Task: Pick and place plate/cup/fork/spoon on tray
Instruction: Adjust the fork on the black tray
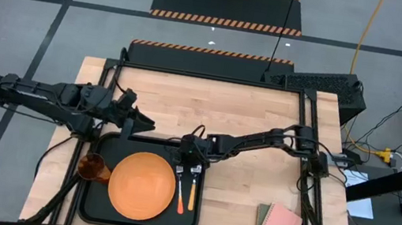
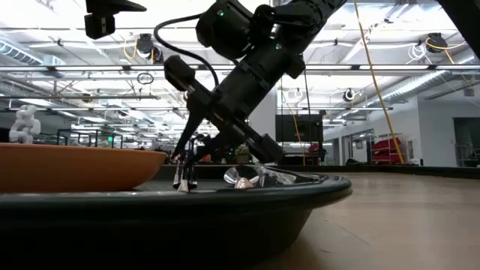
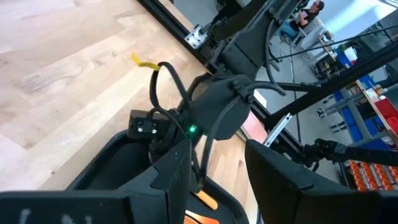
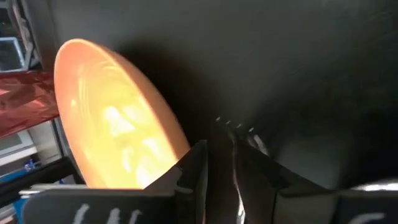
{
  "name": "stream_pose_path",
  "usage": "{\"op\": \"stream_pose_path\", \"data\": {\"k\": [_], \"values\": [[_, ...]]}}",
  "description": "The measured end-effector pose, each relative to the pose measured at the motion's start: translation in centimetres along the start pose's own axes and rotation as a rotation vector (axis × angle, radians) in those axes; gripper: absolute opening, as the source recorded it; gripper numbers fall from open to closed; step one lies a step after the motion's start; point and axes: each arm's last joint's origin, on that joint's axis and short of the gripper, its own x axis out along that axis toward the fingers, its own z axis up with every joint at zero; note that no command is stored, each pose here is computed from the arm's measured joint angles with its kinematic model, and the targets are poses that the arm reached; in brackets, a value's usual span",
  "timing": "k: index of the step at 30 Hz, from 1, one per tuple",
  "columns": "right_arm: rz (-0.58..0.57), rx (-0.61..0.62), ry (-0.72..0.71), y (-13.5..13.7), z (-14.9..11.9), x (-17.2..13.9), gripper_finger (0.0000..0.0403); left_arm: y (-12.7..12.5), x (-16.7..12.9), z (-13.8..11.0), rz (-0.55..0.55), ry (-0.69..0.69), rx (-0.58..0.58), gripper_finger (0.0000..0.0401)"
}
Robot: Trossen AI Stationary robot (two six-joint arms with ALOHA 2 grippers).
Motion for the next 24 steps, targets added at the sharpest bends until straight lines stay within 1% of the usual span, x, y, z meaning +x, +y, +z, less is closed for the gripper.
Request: {"op": "stream_pose_path", "data": {"k": [5,14,24], "values": [[-0.008,-0.009,-0.017,-0.1,0.5,-0.1,0.0068,0.1,0.0,0.0,0.003,-0.001,0.002,0.0152],[-0.058,-0.020,-0.023,-0.6,0.8,-0.2,0.0068,0.1,0.0,0.0,0.004,0.001,0.009,0.0152],[-0.072,-0.031,-0.033,-0.7,1.6,-0.6,0.0068,0.1,0.0,0.0,0.004,0.000,0.009,0.0152]]}}
